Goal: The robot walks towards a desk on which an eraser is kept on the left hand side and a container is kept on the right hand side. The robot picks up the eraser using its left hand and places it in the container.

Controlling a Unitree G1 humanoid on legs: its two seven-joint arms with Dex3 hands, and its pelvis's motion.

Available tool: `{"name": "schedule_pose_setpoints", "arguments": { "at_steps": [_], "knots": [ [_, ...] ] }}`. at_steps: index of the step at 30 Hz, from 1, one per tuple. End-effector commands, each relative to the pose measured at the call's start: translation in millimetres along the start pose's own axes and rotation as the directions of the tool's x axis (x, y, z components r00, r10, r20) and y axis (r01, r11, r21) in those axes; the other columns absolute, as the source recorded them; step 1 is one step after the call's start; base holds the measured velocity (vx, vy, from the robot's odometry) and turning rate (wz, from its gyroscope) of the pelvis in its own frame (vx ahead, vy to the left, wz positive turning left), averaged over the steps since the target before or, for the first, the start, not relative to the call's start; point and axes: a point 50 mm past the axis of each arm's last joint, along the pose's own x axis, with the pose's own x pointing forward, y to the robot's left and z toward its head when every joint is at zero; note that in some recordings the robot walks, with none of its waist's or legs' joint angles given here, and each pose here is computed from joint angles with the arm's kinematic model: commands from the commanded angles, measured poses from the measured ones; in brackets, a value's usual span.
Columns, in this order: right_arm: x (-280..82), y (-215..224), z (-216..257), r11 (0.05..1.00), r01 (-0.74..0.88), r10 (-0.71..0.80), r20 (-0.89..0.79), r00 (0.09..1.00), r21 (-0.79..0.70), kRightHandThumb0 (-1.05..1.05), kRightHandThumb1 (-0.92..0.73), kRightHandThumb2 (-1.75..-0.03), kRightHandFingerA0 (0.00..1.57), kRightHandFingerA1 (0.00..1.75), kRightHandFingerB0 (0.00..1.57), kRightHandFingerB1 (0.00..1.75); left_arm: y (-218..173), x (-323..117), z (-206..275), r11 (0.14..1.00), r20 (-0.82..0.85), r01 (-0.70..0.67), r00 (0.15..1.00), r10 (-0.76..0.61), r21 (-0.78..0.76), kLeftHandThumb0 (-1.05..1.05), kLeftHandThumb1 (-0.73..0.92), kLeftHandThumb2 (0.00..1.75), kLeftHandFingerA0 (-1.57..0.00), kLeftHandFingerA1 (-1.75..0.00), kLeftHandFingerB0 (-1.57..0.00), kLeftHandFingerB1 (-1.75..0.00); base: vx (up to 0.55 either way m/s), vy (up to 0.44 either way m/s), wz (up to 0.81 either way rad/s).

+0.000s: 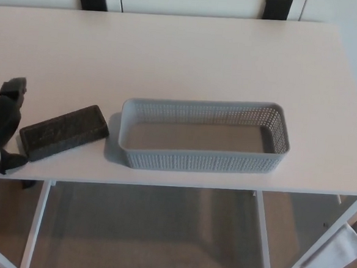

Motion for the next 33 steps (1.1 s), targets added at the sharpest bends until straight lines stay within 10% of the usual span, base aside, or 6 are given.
{"name": "schedule_pose_setpoints", "arguments": {
  "at_steps": [1,33],
  "knots": [
    [-2,-4,-1,1.000,-0.003,0.002,-0.015,1.000,-0.013,-0.43,-0.51,-0.55,0.86,0.56,0.74,0.52,5,2,0,0.999,-0.031,-0.032,0.999,0.033,0.025,-0.53,0.48,0.55,-0.05,-0.25,-0.03,-0.22,0.00,0.000,0.00],
    [0,-4,5,0.999,-0.022,0.021,-0.012,1.000,-0.044,-0.43,-0.51,-0.55,0.84,0.56,0.74,0.51,62,-18,7,0.897,0.020,0.437,0.898,-0.439,0.060,-0.58,0.37,0.73,0.00,-0.15,0.00,-0.12,0.00,0.000,0.00]
  ]
}}
